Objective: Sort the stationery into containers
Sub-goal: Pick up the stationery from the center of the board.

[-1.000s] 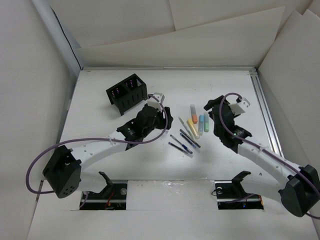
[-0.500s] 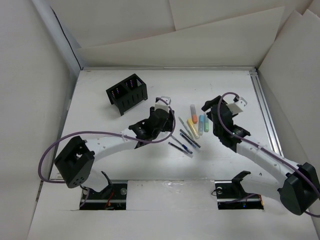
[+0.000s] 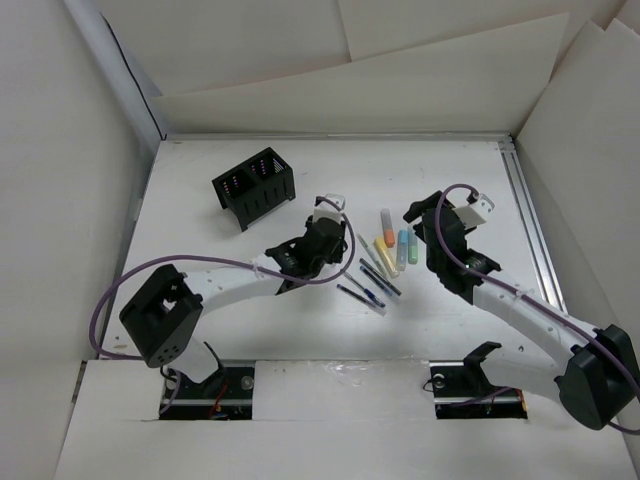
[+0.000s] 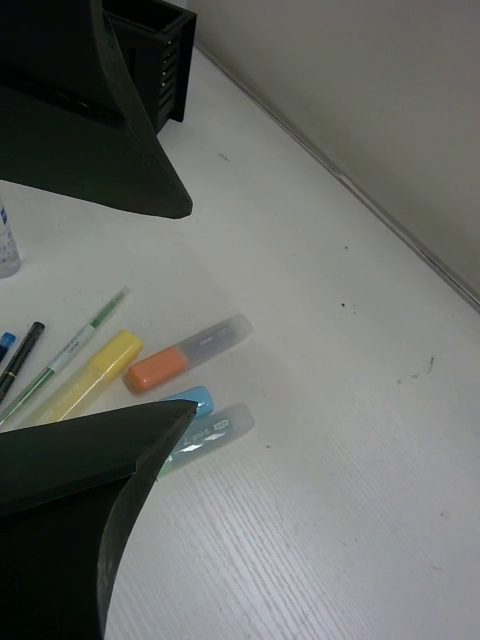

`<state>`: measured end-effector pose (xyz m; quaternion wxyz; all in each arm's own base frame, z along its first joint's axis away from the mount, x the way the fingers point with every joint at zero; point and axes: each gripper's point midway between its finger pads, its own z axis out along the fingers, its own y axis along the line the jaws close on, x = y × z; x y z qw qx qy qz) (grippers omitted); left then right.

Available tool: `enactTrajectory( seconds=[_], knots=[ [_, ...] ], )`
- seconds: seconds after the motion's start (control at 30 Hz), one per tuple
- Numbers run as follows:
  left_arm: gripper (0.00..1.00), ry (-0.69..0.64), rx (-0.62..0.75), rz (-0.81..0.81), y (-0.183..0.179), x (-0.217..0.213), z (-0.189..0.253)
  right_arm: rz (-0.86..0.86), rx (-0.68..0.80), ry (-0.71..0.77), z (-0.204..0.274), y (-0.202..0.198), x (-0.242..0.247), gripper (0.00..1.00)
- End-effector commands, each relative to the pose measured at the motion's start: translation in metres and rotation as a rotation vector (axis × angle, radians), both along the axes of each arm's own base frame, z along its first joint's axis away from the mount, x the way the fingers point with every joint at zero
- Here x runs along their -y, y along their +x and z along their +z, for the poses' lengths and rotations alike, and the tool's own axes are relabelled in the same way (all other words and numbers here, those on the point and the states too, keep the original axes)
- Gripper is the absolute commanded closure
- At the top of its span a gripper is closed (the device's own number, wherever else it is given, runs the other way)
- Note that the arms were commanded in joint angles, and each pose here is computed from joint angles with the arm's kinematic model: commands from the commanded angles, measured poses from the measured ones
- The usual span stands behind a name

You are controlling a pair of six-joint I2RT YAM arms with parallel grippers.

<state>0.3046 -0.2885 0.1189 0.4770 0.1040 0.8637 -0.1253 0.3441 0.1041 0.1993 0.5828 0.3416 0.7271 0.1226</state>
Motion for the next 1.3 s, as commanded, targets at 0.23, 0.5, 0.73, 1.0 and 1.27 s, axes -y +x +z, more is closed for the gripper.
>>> enactTrajectory(
  seconds=[0.23, 0.5, 0.73, 1.0, 1.27],
  knots=[
    [0.83, -0.047, 0.060, 0.022, 0.015, 0.012, 0.028, -0.003, 0.043, 0.018, 0.022, 0.006, -0.001, 0.21],
    [0.96, -0.068, 0.082, 0.068, 0.018, 0.006, 0.038, 0.006, 0.050, 0.026, 0.025, 0.005, -0.002, 0.21],
    [0.98, -0.150, 0.142, 0.144, 0.037, 0.001, 0.090, 0.016, 0.057, 0.035, 0.028, 0.004, -0.003, 0.21],
    [0.98, -0.331, 0.274, 0.409, 0.097, -0.079, 0.185, 0.063, 0.074, 0.066, 0.037, 0.001, -0.010, 0.21],
    [0.96, -0.391, 0.358, 0.654, 0.139, -0.161, 0.219, 0.114, 0.073, 0.084, 0.039, -0.002, -0.021, 0.21]
  ],
)
